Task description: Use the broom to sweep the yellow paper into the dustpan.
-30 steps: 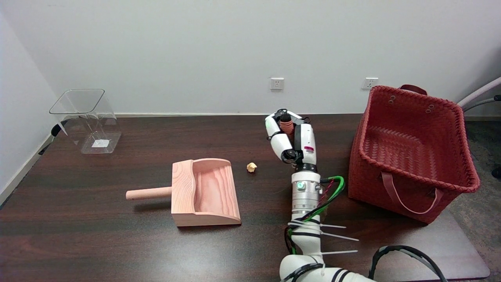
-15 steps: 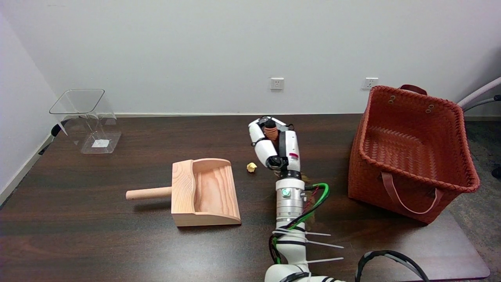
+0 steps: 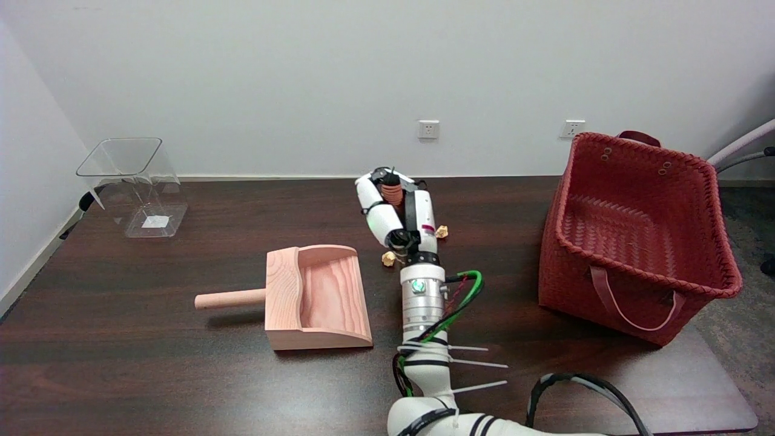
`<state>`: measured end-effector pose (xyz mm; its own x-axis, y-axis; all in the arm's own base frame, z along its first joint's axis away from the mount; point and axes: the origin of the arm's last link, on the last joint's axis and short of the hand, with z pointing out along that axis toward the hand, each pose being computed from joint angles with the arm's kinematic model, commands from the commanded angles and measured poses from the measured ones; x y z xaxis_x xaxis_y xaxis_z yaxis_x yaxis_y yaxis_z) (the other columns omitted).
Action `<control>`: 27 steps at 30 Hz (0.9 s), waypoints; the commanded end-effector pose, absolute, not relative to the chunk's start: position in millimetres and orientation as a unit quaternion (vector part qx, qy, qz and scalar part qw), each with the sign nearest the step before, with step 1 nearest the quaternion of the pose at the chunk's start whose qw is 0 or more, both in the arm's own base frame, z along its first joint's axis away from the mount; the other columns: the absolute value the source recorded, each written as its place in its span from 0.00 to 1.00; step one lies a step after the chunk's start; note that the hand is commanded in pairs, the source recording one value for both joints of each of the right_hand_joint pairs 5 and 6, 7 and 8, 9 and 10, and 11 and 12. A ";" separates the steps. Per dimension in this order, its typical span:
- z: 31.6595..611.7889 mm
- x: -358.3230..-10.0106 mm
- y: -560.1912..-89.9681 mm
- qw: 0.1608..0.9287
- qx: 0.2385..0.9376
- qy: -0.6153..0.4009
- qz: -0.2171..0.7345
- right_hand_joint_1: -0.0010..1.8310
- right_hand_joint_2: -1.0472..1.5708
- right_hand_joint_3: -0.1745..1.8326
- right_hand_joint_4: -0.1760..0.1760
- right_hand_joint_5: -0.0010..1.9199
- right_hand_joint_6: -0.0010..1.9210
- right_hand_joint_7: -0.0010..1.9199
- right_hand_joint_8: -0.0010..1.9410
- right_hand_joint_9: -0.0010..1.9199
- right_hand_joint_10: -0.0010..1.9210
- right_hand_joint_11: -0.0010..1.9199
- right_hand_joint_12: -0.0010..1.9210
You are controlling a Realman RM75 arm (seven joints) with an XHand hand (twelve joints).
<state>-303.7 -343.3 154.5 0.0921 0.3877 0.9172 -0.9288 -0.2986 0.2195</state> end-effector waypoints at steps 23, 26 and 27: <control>97.3 -295.6 -358.5 0.382 0.409 -0.442 0.701 0.38 1.00 0.29 0.50 1.00 1.00 1.00 0.99 1.00 1.00 1.00 1.00; 97.5 -291.1 -358.5 0.366 0.407 -0.441 0.711 0.37 1.00 0.29 0.50 1.00 1.00 1.00 0.99 1.00 1.00 1.00 1.00; 98.4 -288.9 -358.0 0.361 0.406 -0.438 0.716 0.37 1.00 0.29 0.50 1.00 1.00 1.00 0.99 1.00 1.00 1.00 1.00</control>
<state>-296.5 -357.1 112.6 -0.2217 0.2286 0.9479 -0.9349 -0.3261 -0.1400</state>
